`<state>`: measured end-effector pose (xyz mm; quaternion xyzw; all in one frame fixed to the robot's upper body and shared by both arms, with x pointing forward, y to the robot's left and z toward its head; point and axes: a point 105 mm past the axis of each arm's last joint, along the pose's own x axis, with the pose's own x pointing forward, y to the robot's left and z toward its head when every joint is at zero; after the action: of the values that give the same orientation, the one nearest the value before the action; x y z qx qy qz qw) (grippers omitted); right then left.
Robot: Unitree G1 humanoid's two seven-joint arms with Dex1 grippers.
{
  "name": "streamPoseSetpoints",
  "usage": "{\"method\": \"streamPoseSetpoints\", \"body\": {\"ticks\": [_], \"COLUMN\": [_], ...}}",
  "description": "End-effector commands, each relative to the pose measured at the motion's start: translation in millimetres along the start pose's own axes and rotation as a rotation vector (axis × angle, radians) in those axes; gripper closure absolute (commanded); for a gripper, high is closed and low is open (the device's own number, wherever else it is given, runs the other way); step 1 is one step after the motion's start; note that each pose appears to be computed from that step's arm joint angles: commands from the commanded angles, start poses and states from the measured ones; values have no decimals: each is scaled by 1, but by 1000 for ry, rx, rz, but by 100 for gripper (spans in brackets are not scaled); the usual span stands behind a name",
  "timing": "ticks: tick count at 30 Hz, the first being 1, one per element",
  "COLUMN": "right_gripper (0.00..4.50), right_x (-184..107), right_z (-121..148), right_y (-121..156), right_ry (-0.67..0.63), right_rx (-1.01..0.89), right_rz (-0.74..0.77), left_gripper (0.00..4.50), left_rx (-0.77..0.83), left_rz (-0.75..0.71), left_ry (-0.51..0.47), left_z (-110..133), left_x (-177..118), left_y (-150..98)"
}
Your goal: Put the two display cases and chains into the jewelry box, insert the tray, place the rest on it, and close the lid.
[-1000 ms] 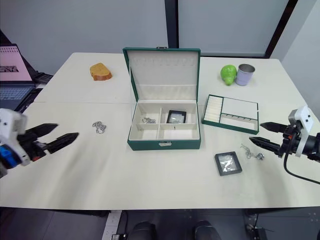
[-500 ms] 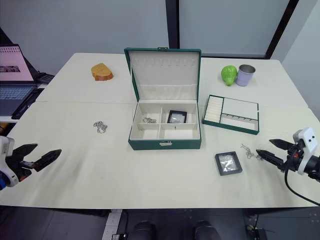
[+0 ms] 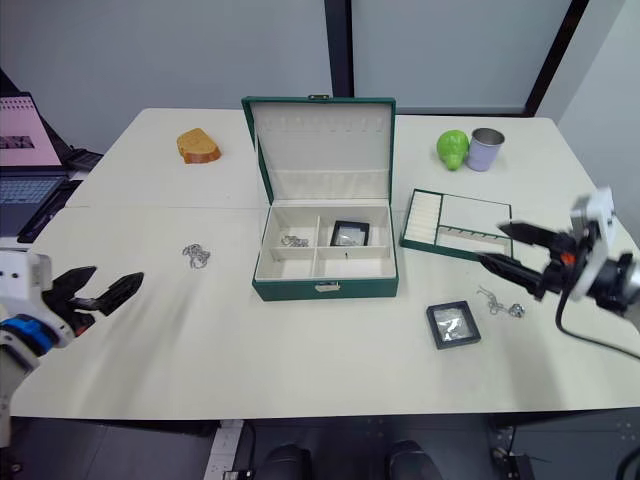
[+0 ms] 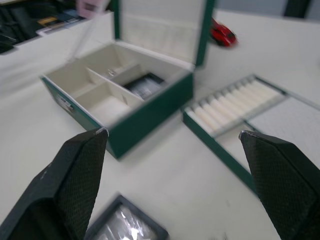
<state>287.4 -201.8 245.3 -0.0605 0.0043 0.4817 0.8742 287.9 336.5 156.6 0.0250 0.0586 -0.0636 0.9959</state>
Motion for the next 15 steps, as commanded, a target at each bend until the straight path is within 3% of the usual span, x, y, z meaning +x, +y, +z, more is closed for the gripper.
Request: {"method": "streamPoseSetpoints", "body": {"ticks": [1, 7, 15], "right_gripper": [0, 0, 0], "right_x": [29, 80, 125], "right_z": [20, 36, 51], "right_y": [26, 40, 41], "right_ry": [-14, -28, -68], "right_rx": [-29, -120, -188], "right_rz": [167, 317, 402], "left_gripper": [4, 4, 4], "left_rx": [20, 22, -89], "left_rz": [23, 110, 292], "left_ry": [-44, -35, -51], "left_z": [10, 1, -6], "left_x": [12, 43, 76], "left_y": [-14, -40, -39]}}
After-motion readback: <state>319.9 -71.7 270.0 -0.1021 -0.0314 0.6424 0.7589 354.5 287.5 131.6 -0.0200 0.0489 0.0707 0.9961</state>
